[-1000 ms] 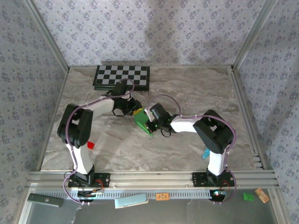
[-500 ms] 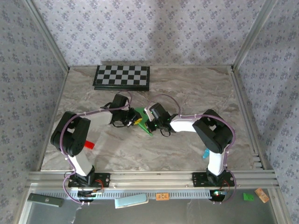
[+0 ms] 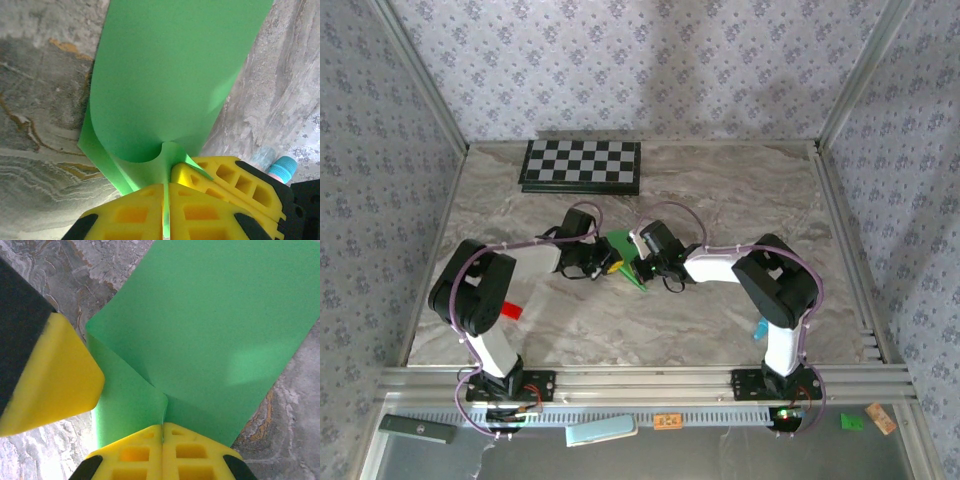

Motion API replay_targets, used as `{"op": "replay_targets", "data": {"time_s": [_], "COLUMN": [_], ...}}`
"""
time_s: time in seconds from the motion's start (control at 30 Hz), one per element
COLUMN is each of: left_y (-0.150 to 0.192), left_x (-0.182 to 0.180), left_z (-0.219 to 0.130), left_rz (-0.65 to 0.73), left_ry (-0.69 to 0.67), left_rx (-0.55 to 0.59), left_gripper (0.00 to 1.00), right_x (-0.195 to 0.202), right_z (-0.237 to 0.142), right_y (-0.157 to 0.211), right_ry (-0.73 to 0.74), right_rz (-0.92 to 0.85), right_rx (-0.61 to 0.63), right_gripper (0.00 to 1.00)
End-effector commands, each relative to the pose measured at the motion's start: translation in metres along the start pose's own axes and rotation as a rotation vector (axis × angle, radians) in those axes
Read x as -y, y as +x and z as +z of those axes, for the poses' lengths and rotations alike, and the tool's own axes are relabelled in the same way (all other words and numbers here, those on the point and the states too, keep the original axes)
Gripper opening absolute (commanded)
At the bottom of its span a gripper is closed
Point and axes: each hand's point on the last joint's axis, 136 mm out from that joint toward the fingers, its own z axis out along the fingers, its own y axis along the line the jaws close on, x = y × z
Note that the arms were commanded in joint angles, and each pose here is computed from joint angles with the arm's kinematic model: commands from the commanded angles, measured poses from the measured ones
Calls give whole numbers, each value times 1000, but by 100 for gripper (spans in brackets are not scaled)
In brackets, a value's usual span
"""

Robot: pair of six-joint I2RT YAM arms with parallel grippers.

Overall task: Fold a paper plane with a square sheet of paper (pick it up from the middle)
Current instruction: Third fold the triangle at the center of the table.

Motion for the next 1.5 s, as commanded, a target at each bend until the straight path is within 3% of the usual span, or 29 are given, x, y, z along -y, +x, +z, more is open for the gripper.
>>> {"op": "replay_targets", "data": {"time_s": [0.0,1.27,1.47], "left_y": [5,8,8], "left_x": [12,-32,-41], "left_z": [4,24,23], "left_rz": [51,24,16], "left_ry": [40,-96,-138], "left_rx": [-30,-48,-44], "left_gripper": [11,8,7], "right_x": [12,14,9], "right_z": [8,8,-7], "right_y": [25,23,-6], "right_ry": [39,39,29], "right_rz": [36,61,106], "right_rx": [-93,-93,-47], "right_gripper": [0,0,9]}}
